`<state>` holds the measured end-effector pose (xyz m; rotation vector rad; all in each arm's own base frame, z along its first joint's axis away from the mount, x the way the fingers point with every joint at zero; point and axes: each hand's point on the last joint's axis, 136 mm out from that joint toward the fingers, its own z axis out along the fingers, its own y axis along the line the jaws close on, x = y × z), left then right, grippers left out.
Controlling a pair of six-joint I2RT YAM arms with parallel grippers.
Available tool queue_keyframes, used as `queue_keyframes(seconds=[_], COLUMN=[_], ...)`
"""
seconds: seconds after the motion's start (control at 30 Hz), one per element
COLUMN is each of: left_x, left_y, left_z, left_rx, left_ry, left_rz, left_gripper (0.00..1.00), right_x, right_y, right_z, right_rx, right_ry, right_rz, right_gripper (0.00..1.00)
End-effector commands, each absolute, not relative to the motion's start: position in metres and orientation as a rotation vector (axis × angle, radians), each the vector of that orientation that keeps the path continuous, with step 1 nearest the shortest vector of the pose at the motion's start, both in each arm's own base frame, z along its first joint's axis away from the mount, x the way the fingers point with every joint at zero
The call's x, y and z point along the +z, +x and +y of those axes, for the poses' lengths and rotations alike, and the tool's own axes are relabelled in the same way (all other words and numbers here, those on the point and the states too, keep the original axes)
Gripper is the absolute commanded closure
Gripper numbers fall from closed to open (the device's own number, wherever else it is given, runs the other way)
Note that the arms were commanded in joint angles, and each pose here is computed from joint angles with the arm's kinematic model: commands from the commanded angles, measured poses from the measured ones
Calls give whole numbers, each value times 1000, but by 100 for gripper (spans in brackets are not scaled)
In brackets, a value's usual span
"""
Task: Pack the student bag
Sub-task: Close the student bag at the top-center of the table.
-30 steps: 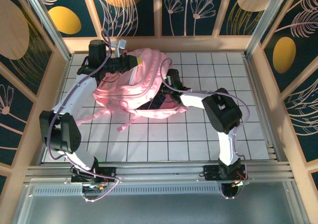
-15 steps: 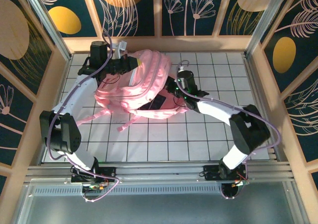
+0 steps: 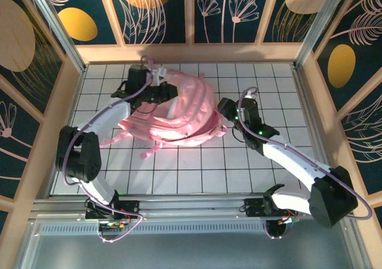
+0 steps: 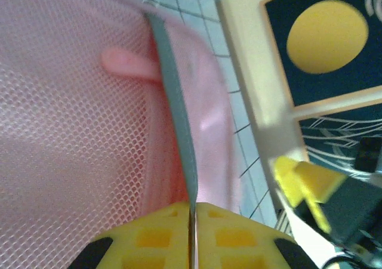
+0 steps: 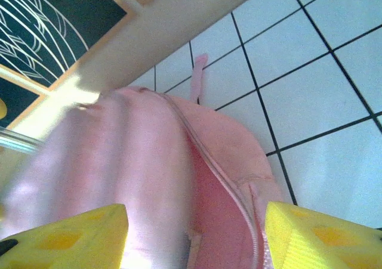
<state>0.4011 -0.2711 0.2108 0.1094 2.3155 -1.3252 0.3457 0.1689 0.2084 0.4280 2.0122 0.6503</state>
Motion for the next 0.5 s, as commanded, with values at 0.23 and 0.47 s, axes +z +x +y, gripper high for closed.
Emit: queue_keyframes(seconds=[0.23,0.47], left_x=[179,188], left_y=[425,447], left_z=[-297,-327], left_rx=[-1318,-1414], left_ry=[32,-12], left_rz=[2324,2269], left_gripper=[96,100], right_x=[218,193], right_y=[313,277], right_z=[205,260], right_rx=[753,816], right_ry=[99,-172], right_rz=[2014,2118], right_gripper=[42,57])
